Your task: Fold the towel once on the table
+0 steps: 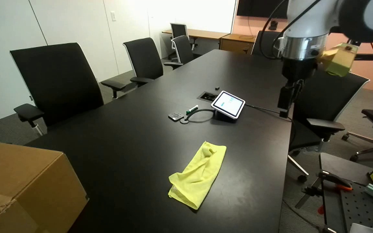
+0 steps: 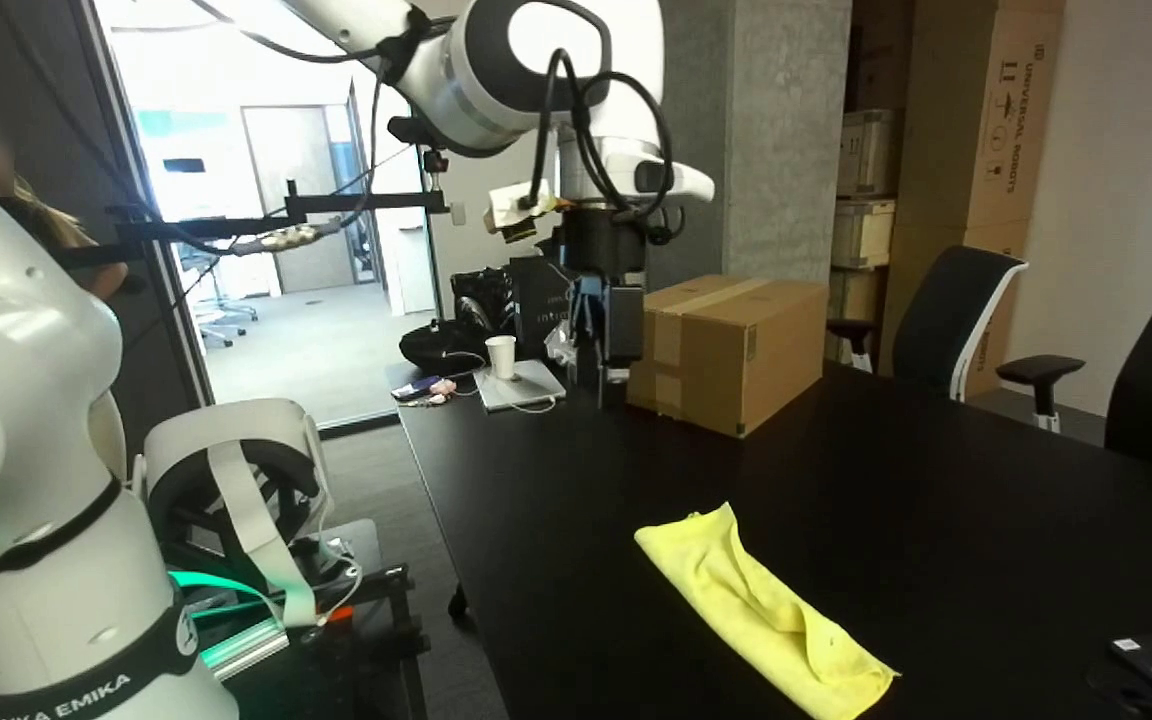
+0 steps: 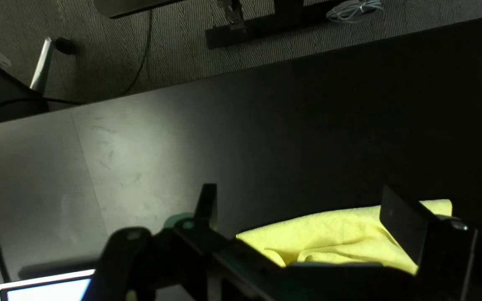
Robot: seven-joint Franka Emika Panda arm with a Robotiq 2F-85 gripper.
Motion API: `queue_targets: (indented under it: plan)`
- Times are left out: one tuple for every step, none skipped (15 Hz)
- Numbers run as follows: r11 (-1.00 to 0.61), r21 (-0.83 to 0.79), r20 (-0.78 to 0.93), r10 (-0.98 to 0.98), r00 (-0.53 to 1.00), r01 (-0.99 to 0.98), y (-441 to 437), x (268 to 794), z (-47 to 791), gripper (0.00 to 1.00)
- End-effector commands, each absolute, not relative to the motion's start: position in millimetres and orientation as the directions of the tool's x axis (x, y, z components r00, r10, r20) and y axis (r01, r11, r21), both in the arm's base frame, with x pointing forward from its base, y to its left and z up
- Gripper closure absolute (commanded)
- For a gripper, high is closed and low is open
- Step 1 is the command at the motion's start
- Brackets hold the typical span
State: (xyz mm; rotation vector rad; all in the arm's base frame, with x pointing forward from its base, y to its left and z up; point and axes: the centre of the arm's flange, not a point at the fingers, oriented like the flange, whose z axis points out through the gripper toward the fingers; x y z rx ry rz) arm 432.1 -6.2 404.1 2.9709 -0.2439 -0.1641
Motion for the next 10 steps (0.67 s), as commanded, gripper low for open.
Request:
queue_targets:
  plan:
    - [-0.986, 0.109, 0.019, -0.122, 0.992, -0.123, -13.7, 356.9, 452.3, 0.0]
    - [-0.989, 0.099, 0.05, -0.109, 0.993, -0.114, -16.4, 343.6, 461.1, 0.0]
    - [-0.99, 0.09, 0.082, -0.097, 0.992, -0.104, -18.6, 331.3, 469.6, 0.0]
    - [-0.983, 0.134, 0.006, -0.129, 0.992, -0.128, -13.7, 386.1, 445.5, 0.0]
    - [-0.984, 0.127, 0.03, -0.12, 0.992, -0.123, -15.3, 375.7, 453.6, 0.0]
    - [-0.985, 0.123, 0.049, -0.114, 0.992, -0.12, -16.3, 366.9, 459.1, 0.0]
    - [-0.986, 0.12, 0.06, -0.111, 0.992, -0.117, -16.5, 360.7, 461.7, 0.0]
    - [-0.986, 0.119, 0.064, -0.109, 0.992, -0.116, -16.4, 357.1, 462.0, 0.0]
    - [-0.986, 0.119, 0.063, -0.108, 0.992, -0.115, -16.4, 355.8, 461.0, 0.0]
    - [-0.986, 0.119, 0.062, -0.108, 0.992, -0.115, -16.3, 355.5, 459.9, 0.0]
